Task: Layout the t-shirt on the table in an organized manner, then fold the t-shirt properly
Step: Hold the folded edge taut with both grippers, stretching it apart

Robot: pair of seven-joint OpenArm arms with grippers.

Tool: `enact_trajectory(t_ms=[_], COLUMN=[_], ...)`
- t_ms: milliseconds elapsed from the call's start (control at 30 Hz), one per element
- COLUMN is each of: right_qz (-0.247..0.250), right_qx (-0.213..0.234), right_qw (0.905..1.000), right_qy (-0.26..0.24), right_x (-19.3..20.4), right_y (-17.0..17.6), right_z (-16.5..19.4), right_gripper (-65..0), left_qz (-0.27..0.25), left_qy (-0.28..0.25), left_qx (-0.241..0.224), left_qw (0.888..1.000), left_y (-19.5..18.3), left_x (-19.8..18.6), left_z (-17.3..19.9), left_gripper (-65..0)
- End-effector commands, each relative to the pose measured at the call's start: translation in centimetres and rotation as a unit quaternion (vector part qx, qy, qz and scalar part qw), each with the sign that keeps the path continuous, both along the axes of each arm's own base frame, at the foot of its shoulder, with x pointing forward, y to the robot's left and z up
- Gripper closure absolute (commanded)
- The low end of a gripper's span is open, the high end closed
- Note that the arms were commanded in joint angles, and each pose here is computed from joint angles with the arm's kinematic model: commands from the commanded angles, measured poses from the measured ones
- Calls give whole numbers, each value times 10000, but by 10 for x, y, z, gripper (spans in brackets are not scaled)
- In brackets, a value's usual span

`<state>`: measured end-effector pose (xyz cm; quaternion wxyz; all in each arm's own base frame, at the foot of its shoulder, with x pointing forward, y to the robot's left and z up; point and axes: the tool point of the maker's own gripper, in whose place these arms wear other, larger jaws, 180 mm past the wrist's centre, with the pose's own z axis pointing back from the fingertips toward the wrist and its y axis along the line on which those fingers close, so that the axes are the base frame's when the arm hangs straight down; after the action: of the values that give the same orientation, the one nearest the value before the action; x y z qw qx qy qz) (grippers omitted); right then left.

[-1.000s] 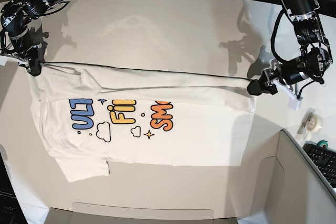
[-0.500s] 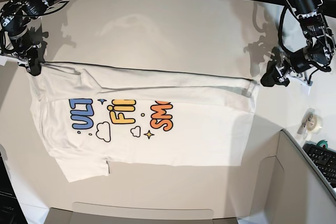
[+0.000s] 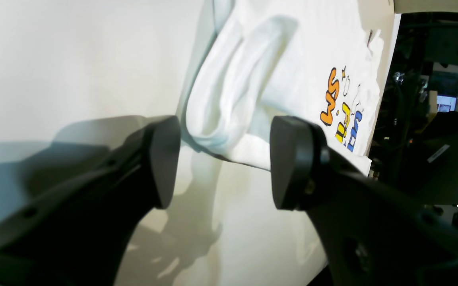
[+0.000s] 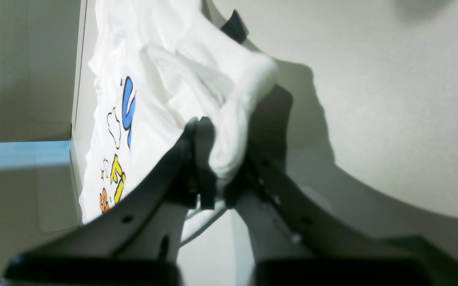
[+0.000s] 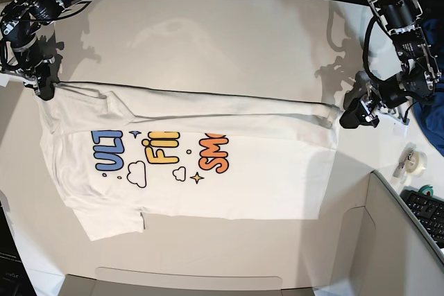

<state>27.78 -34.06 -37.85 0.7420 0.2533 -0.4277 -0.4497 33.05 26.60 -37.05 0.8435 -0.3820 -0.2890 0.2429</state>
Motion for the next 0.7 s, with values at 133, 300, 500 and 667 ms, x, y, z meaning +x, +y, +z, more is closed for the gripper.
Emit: enact_trajectory(t_ms=[133,300,500,667], right_qz=[-19,-19,-19,-19], right_qx=[-22,-22,-22,-22], right_qw=[9999,9999,9999,9999], right_qy=[130,130,130,130], right_x=[-3,-3,-3,-3], right_y=[-3,-3,-3,-3], right_z=[-2,-2,-2,-2], right_gripper=[0,0,0,0], left_qz=[-23,-204,-154,-155], left_qy=[-301,-208,-107,-76], left_qx=[81,120,55,55], left_qw=[9995,9995,9998,9998], left_y=[5,-10,-16,-16], left_x=[15,19,24,22], left_z=[20,10,-1,-4], left_gripper=[-352,-352,-351,-351])
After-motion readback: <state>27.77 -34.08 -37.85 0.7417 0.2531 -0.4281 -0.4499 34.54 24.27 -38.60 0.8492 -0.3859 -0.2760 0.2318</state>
